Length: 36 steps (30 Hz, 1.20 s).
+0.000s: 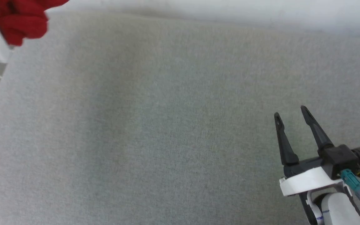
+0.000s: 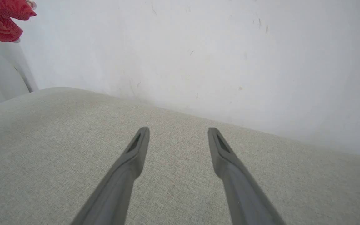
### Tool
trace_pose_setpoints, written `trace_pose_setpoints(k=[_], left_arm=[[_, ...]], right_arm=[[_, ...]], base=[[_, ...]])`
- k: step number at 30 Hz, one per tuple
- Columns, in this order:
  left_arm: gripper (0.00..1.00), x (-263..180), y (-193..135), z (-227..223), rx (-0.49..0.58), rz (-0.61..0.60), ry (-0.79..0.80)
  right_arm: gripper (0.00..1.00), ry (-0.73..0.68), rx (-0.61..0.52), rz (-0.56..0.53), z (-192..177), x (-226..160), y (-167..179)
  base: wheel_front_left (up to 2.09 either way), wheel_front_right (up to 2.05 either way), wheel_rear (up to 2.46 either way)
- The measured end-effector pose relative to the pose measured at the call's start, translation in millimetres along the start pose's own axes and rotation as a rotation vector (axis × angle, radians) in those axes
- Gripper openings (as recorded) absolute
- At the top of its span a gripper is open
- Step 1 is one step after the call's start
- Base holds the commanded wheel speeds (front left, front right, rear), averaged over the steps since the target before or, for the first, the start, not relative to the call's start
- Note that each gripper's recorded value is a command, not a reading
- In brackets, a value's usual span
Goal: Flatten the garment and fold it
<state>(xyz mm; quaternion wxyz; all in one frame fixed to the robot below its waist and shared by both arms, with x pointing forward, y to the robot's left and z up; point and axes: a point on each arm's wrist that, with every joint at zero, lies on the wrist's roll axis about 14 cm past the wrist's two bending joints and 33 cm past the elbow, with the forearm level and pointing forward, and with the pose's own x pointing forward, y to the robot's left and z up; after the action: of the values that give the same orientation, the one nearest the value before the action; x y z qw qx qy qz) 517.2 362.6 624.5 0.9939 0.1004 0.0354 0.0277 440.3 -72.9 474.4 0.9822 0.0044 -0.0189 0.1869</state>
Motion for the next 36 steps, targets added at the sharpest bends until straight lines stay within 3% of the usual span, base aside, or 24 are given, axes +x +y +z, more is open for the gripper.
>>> trace_pose_setpoints(k=[6, 15, 24, 30, 31, 32, 36], left_arm=[[0.00, -21, -47, 61, 0.047, -0.109, -0.213], [0.00, -50, -180, 70, -0.021, -0.383, -0.296], [0.00, -70, -328, 21, -0.179, -0.636, -0.189], [0.00, -80, -395, -39, -0.176, -0.747, -0.031], [0.33, -84, -405, -51, -0.172, -0.776, 0.010], [1.00, -90, -415, -64, -0.168, -0.802, 0.053], [1.00, -106, -437, -94, -0.144, -0.882, 0.132]], right_arm=[[1.00, -0.066, -0.015, -0.036, 31, -16, -7], [1.00, -0.150, -0.046, -0.118, 68, -46, -28], [1.00, -0.163, -0.066, -0.270, 77, -87, -69], [1.00, -0.128, -0.063, -0.365, 68, -112, -93], [1.00, -0.120, -0.061, -0.375, 66, -114, -95], [1.00, -0.112, -0.058, -0.384, 63, -117, -97], [1.00, -0.078, -0.051, -0.414, 53, -124, -104]], base=[[0.00, 0.00, 0.00], [0.00, 0.00, 0.00], [0.00, 0.00, 0.00], [0.00, 0.00, 0.00], [0.00, 0.00, 0.00], [0.00, 0.00, 0.00], [0.00, 0.00, 0.00]])
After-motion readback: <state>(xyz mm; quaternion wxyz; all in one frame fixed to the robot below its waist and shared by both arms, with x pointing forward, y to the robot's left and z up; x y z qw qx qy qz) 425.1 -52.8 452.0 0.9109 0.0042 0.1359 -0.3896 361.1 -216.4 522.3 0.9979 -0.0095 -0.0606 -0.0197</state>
